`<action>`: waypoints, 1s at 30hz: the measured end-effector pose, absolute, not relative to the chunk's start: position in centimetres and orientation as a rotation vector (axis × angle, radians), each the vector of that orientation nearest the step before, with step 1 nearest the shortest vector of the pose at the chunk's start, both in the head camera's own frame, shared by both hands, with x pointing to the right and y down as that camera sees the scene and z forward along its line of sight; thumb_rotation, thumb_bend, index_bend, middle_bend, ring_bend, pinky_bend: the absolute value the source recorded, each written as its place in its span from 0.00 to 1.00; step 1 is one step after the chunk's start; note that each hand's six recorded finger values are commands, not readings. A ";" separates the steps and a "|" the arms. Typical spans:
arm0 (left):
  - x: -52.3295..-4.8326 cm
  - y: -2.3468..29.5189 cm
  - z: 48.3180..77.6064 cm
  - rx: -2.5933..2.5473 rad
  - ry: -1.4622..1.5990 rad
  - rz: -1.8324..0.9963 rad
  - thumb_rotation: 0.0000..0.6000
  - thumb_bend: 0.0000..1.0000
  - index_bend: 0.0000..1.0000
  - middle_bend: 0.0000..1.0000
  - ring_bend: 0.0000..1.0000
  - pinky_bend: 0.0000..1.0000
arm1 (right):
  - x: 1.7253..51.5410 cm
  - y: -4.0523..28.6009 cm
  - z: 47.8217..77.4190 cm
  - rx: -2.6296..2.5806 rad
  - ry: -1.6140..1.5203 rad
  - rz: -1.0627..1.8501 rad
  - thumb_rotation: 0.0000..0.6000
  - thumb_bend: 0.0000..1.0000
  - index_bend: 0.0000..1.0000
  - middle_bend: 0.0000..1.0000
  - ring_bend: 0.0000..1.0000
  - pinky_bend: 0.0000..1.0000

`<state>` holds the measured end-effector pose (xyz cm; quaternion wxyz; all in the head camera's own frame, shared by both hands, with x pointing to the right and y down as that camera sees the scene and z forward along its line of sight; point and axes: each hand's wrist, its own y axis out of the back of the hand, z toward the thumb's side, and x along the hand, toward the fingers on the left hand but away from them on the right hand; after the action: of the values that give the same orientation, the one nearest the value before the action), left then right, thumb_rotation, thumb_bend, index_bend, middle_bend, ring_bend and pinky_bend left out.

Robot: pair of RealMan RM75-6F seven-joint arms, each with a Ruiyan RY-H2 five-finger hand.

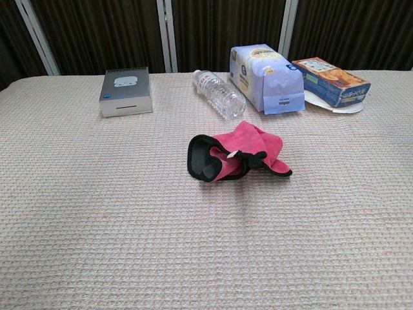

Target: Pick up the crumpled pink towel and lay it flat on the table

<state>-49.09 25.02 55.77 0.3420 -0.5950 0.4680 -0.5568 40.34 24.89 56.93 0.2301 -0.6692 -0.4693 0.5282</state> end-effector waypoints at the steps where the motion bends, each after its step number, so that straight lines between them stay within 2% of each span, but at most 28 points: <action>1: -49.0 24.9 55.8 -1.549 1.216 -1.447 1.00 0.03 0.01 0.00 0.00 0.00 | 40.3 24.8 56.9 -1.839 -1.288 1.448 1.00 0.31 0.00 0.00 0.00 0.00; 5: -49.0 25.0 56.0 -1.544 1.204 -1.454 1.00 0.03 0.01 0.00 0.00 0.00 | 40.0 24.2 56.8 -1.825 -1.273 1.406 1.00 0.31 0.01 0.00 0.00 0.00; 12: -49.2 24.5 56.0 -1.526 1.212 -1.456 1.00 0.04 0.01 0.00 0.00 0.00 | 37.5 21.5 57.2 -1.846 -1.232 1.247 1.00 0.31 0.19 0.00 0.00 0.00; 21: -49.6 23.8 56.4 -1.497 1.208 -1.480 1.00 0.03 0.01 0.00 0.00 0.00 | 30.6 18.1 59.6 -1.910 -1.135 1.076 1.00 0.31 0.20 0.00 0.00 0.00; 30: -50.3 23.1 56.2 -1.478 1.242 -1.485 1.00 0.04 0.01 0.00 0.00 0.00 | 23.4 17.6 64.0 -2.016 -1.080 1.060 1.00 0.31 0.21 0.00 0.00 0.00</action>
<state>-50.31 23.06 56.21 0.3458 -0.5695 0.4784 -0.5721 23.41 17.65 64.02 0.3052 -0.7616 -0.4080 0.4005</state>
